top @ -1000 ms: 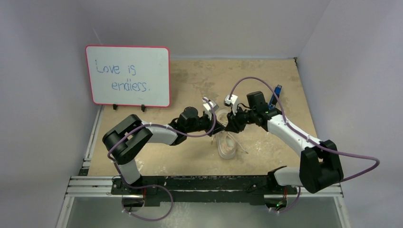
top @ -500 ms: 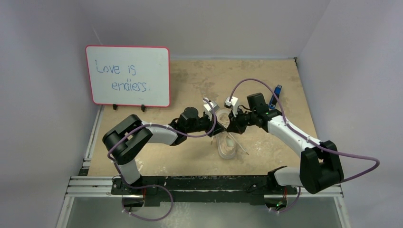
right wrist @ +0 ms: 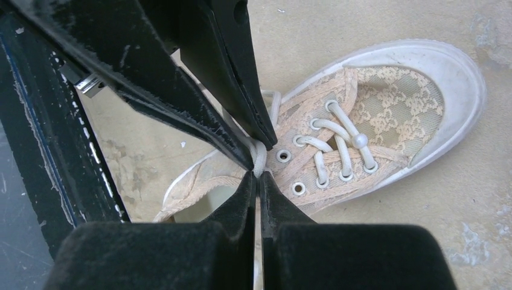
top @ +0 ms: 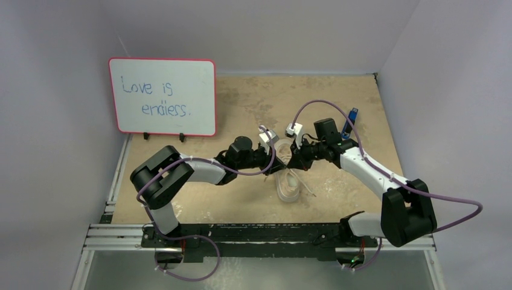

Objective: Tie the shoes

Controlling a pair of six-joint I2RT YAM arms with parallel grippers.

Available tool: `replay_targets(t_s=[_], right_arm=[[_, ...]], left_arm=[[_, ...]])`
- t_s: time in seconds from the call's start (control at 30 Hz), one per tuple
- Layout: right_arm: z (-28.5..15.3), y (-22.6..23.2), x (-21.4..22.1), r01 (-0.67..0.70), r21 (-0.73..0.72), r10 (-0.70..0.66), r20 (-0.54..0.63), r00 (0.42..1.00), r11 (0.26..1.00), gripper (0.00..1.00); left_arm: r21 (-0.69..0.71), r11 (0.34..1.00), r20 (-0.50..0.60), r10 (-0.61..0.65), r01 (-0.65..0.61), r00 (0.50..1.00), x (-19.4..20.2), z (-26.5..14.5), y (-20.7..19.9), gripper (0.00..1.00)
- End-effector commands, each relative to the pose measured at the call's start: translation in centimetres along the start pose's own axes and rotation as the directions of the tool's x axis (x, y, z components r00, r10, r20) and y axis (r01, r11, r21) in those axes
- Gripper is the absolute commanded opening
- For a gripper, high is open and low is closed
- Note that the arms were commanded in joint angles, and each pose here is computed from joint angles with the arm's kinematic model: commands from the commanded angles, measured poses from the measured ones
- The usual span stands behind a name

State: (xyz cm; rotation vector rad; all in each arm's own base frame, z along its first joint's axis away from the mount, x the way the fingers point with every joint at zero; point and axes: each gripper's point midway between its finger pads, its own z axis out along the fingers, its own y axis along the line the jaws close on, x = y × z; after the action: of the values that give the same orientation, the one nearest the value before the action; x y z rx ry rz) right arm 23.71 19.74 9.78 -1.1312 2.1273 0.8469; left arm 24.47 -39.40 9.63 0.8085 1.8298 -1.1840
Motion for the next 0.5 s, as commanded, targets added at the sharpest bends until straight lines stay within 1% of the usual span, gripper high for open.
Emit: replay_targets(t_s=[0.0,0.1,0.13,0.23,0.27,0.37,0.47], right_arm=[[-0.4,1.0,-1.6,0.036,-0.045,-0.034,0.055,0.998,0.998,0.00],[-0.5,0.9,-1.5,0.021,-0.036,-0.020,0.046,0.999,0.999,0.01],[-0.6,0.9,-1.4,0.015,-0.027,-0.014,0.043,0.999,1.000,0.08],[-1.0,0.3,-1.8,-0.011,0.018,0.010,0.062,0.998,1.000,0.28],[-1.0,0.1,-1.9,-0.024,0.038,0.021,0.076,0.997,0.999,0.33],[-1.2,-0.3,-2.2,-0.038,0.059,0.032,0.098,0.995,0.998,0.36],[-1.0,-0.4,-2.0,-0.047,0.045,0.043,0.086,0.995,0.998,0.32]], left_arm=[[0.042,0.998,0.079,0.043,-0.046,0.996,-2.6,0.3,-1.1,0.12],[0.032,0.998,0.089,0.043,-0.046,0.995,-2.9,0.5,-0.9,0.02],[0.032,0.998,0.090,0.044,-0.047,0.995,-3.0,0.5,-1.0,0.00],[0.030,0.998,0.088,0.044,-0.047,0.995,-2.9,0.5,-0.9,0.00],[0.032,0.998,0.087,0.046,-0.049,0.995,-2.9,0.5,-0.9,0.00],[0.033,0.998,0.081,0.047,-0.050,0.996,-2.7,0.4,-0.9,0.00],[0.033,0.998,0.081,0.050,-0.053,0.995,-2.8,0.3,-1.0,0.00]])
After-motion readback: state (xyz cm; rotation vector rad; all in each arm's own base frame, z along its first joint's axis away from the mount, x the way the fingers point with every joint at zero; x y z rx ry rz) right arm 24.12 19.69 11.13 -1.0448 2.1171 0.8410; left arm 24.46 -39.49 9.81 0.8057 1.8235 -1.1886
